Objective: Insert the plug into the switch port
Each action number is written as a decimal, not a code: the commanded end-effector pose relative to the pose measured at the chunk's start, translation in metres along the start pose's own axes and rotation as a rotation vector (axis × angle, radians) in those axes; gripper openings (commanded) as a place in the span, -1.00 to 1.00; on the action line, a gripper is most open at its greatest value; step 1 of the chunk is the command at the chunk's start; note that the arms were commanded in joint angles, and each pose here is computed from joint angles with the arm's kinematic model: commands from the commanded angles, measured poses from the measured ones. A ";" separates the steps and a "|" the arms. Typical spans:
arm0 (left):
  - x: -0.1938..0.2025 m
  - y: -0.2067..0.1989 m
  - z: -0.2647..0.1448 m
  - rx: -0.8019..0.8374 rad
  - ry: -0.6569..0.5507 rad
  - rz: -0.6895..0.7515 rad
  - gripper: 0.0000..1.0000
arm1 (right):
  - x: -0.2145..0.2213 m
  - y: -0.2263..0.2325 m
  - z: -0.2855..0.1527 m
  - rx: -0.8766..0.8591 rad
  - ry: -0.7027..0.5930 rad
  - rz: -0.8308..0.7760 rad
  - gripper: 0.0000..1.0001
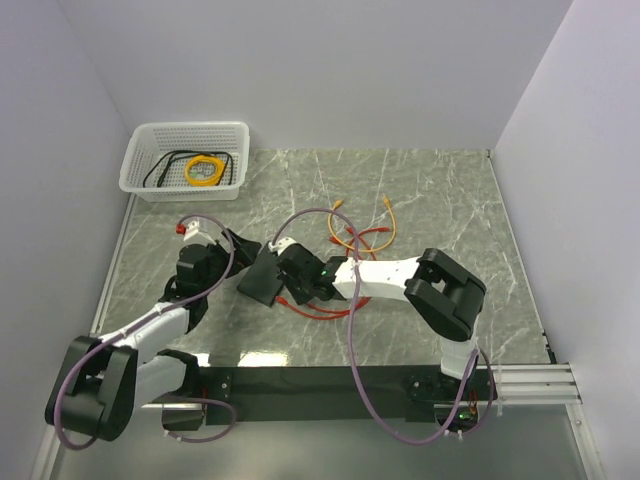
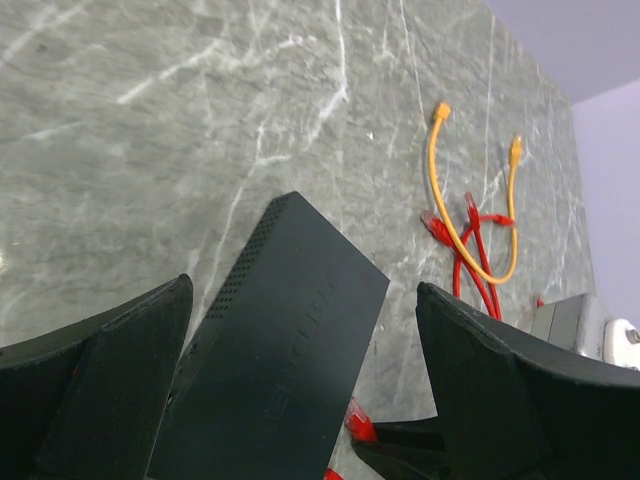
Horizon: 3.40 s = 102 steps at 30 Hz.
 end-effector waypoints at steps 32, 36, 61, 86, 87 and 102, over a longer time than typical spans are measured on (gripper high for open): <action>0.044 0.018 0.030 0.080 0.192 -0.025 0.17 | -0.026 0.030 0.001 -0.017 -0.018 -0.051 -1.00; 0.044 0.017 0.031 0.095 0.195 -0.022 0.05 | -0.028 0.030 0.002 -0.015 -0.020 -0.056 -1.00; 0.051 0.015 0.020 0.150 0.217 -0.033 -0.09 | -0.053 0.046 -0.012 -0.217 -0.174 -0.143 -1.00; 0.059 0.014 0.002 0.168 0.236 -0.070 -0.10 | -0.063 0.036 -0.003 -0.159 -0.193 -0.119 -1.00; 0.059 0.014 0.002 0.171 0.237 -0.070 -0.11 | -0.063 0.036 -0.002 -0.160 -0.195 -0.119 -1.00; 0.076 0.004 -0.004 0.188 0.278 -0.080 -0.15 | -0.078 0.043 -0.002 -0.191 -0.245 -0.127 -1.00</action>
Point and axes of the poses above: each gripper's point midway between its finger pads, its own z axis out along the fingers, its own y axis along the line the jaws close on, x = y × z, the point moved 9 cm from there along -z, back along the fingers, and after that the axes turned 8 degrees about z, right-handed, at the moved point
